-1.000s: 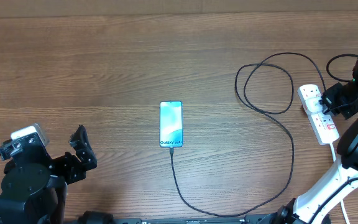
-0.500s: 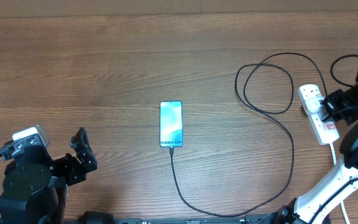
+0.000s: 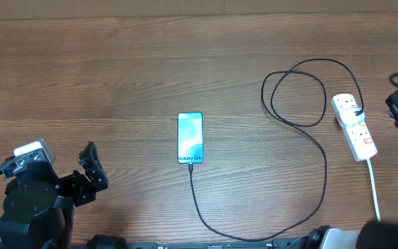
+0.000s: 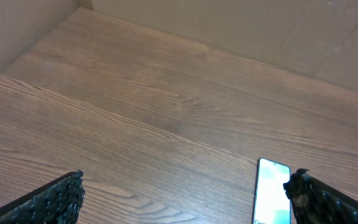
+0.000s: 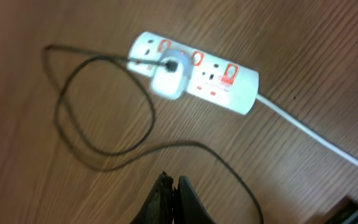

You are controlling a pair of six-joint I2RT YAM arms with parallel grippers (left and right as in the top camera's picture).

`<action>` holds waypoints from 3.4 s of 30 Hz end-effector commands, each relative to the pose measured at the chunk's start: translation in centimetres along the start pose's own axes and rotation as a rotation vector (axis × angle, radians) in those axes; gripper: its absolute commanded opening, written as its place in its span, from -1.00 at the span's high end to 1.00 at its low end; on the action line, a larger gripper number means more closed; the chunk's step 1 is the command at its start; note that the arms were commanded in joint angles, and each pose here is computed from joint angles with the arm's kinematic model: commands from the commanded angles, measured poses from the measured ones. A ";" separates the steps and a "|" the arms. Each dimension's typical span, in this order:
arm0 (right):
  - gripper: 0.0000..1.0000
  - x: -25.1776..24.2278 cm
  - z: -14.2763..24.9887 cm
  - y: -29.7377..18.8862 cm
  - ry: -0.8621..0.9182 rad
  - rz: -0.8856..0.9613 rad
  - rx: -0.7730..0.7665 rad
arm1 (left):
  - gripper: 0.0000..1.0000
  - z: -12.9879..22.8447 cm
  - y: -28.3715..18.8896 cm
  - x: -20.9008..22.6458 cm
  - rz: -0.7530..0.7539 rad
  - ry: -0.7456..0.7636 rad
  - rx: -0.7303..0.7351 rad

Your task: Plug charger to phone and switch on socket

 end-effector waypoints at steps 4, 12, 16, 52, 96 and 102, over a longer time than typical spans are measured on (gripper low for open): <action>0.92 -1.1 4.6 -7.6 -0.037 -0.091 -0.128 | -1.00 -0.3 -0.3 0.3 -0.011 -0.011 -0.020; -1.00 -3.6 9.4 -12.6 -0.045 -0.155 -0.239 | -0.99 -0.3 -0.3 0.3 -0.011 -0.011 -0.020; -1.00 -4.1 10.3 -13.7 -0.049 -0.182 -0.285 | -0.99 -0.3 -0.3 0.3 -0.011 -0.011 -0.020; -1.00 2.9 13.8 -2.8 -0.375 -0.868 -0.738 | -1.00 -0.3 -0.3 0.3 -0.011 -0.011 -0.020; -0.99 0.0 14.0 7.1 -0.210 -0.846 -0.867 | -0.99 -0.3 -0.3 0.3 -0.011 -0.011 -0.020; -1.00 0.0 14.0 7.1 -0.209 -0.846 -0.867 | -0.99 -0.3 -0.3 0.3 -0.011 -0.011 -0.020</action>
Point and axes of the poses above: each gripper's point midway between its finger pads, its own y axis out along the fingers, its own x axis along the line the jaws close on, z = x × y, the point moved 2 cm from there along -y, back along the fingers
